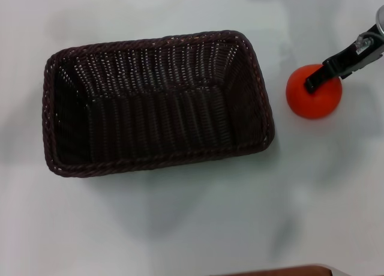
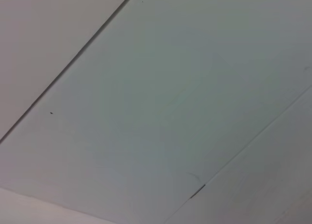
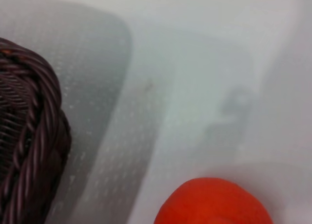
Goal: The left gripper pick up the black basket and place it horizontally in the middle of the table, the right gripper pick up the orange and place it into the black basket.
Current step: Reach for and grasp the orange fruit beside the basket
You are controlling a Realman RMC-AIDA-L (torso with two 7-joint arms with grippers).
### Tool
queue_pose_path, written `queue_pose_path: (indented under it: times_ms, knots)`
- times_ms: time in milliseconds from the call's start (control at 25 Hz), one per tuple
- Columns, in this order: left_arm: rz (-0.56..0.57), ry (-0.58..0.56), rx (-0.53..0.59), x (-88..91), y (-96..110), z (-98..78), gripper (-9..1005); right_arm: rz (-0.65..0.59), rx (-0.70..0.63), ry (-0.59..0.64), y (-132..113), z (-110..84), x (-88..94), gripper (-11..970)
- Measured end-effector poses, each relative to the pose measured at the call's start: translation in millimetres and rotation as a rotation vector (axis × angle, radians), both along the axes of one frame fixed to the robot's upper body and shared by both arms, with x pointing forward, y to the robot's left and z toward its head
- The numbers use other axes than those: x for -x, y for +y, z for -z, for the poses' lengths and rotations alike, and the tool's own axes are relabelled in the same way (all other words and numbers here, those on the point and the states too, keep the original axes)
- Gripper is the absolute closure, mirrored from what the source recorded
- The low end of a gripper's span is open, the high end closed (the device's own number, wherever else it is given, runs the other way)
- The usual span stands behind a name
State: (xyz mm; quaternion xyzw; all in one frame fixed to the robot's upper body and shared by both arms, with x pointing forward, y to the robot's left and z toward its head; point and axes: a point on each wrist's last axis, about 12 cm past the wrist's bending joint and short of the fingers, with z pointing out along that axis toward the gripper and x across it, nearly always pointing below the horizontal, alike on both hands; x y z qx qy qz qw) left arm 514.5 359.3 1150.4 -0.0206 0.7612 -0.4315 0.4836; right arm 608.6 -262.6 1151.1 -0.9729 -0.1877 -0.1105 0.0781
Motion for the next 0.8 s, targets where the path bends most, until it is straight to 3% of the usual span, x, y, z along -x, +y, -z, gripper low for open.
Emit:
queue_pose_path:
  times_ms: [80,480,800]
  knots:
    - [0.000,-0.005,-0.006,-0.3,0,0.6,75,-0.011,0.002,0.005,2,1.1,-0.7,38]
    - [-0.009,0.020,0.026,-1.7,-2,9.5,75,-0.032,0.026,-0.013,5,1.4,-3.8,477]
    - [-0.027,0.034,0.069,3.6,1,16.9,75,-0.025,0.014,-0.110,3,-18.8,-6.2,548]
